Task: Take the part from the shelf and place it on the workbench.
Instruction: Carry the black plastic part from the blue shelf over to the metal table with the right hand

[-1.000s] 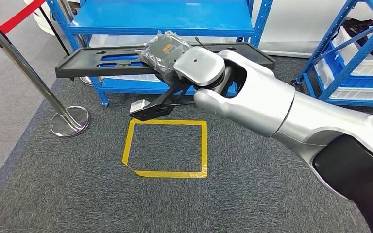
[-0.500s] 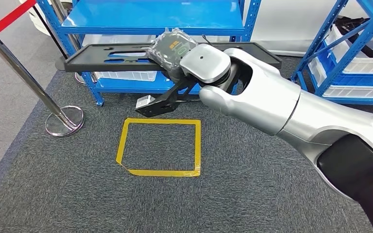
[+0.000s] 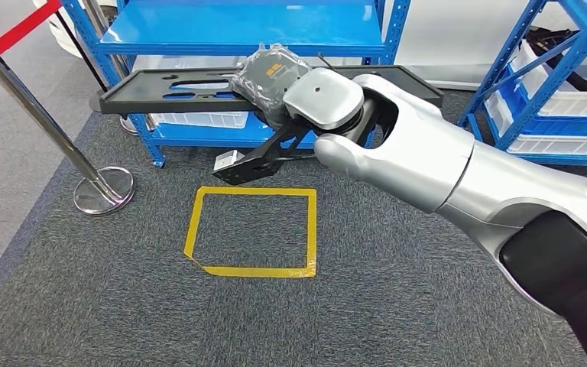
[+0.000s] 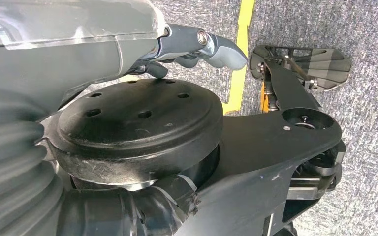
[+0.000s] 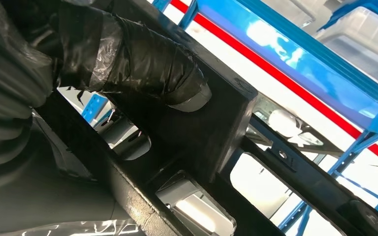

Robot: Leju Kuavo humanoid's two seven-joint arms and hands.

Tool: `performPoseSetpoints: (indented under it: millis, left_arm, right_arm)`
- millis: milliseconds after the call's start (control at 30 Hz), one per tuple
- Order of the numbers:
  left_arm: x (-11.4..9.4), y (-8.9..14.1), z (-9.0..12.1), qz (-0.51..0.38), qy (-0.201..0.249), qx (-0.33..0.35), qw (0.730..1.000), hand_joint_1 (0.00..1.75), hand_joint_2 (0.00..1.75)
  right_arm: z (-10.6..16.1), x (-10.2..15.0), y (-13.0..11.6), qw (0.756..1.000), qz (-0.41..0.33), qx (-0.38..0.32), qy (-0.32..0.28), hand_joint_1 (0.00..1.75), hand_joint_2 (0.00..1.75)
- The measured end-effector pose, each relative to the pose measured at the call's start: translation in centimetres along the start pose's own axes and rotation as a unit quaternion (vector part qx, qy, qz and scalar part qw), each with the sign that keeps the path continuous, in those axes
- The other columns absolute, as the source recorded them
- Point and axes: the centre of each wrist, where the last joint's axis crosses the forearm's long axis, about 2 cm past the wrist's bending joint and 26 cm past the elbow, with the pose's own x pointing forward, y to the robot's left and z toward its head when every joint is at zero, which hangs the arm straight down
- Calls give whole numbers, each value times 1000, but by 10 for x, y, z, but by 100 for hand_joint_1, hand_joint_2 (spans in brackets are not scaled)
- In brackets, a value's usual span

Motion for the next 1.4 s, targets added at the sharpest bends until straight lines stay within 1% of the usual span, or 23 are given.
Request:
performPoseSetpoints:
  millis: [433,700,1033,1233,1400]
  left_arm:
    - [0,0,0,-2,0,-1,1000,0,175]
    - [0,0,0,-3,1,-1,1000,0,175]
    - [0,-1,0,-4,1,-2,1000,0,175]
    - [2,0,0,-7,-1,-1,1000,0,175]
    - [-1,1,0,-8,1,-1,1000,0,175]
  right_arm:
    - [2,-1,-4,1000,7,-5,3,175,175]
    - [4,-5,1,1000,6,-1,7,175,175]
    - [4,-5,-2,1000,9,-5,6,175,175]
    - [3,-3,3,1000,8,-1,3,175,175]
    - [4,-4,2,1000,9,-2,3,175,175]
